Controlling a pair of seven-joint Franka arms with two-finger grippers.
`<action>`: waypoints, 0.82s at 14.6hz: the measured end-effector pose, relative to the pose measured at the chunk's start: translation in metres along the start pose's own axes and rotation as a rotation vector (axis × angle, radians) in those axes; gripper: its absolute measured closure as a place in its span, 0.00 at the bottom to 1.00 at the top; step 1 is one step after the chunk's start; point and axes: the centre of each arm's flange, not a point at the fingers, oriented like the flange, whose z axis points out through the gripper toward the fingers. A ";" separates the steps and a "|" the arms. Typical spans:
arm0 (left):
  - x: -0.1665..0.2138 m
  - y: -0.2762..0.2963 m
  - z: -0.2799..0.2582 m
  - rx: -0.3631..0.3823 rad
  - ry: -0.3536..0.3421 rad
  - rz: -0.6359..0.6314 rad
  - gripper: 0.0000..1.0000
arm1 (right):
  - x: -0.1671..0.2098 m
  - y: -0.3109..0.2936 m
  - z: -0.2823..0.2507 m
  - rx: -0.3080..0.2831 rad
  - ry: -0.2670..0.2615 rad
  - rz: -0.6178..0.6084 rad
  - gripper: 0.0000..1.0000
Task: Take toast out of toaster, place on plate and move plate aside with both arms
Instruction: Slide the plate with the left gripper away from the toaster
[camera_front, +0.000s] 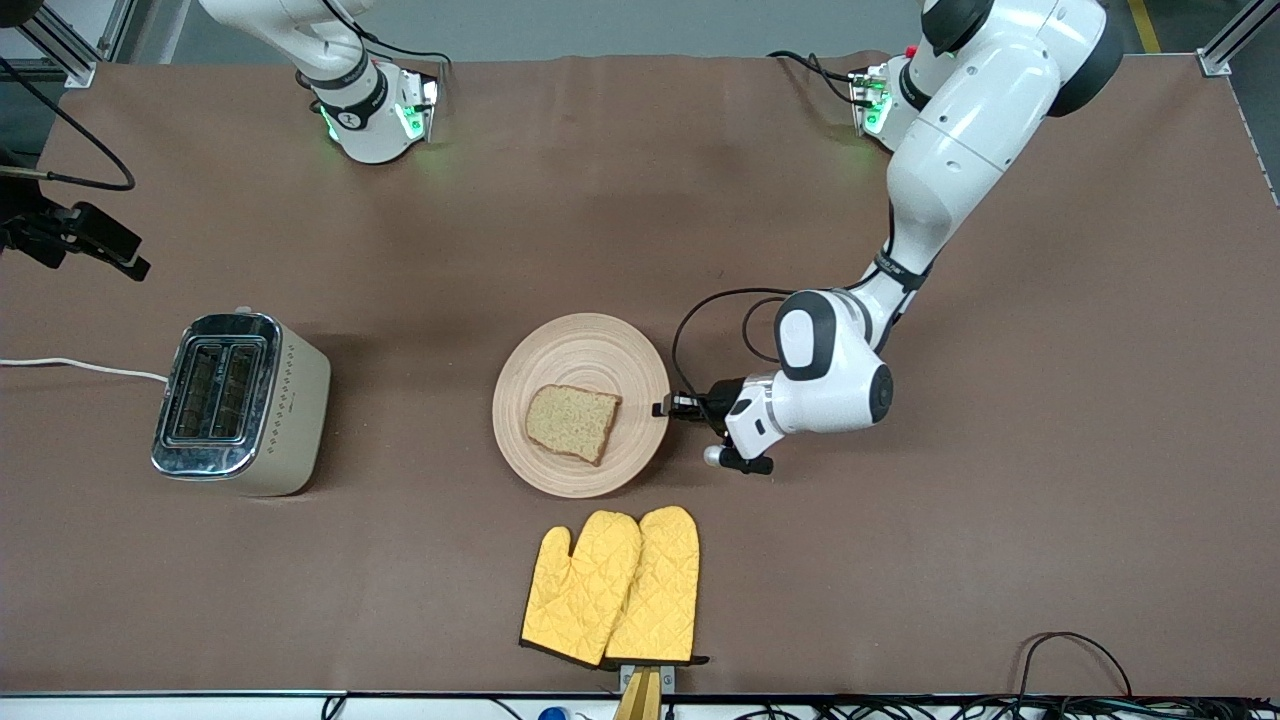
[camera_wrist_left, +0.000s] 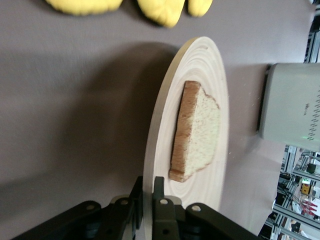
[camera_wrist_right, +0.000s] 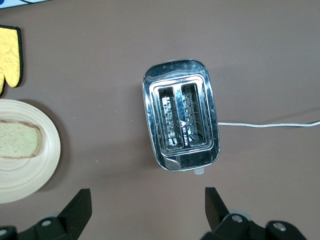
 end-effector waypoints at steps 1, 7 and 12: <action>0.005 0.003 -0.014 -0.007 0.013 0.003 0.90 | 0.000 0.000 0.000 0.000 0.000 0.000 0.00; 0.033 0.000 -0.138 -0.082 0.010 0.042 0.90 | 0.000 0.000 0.000 0.000 -0.002 0.000 0.00; 0.050 -0.101 -0.269 -0.125 0.064 0.059 0.90 | 0.000 0.000 0.000 0.000 -0.003 -0.001 0.00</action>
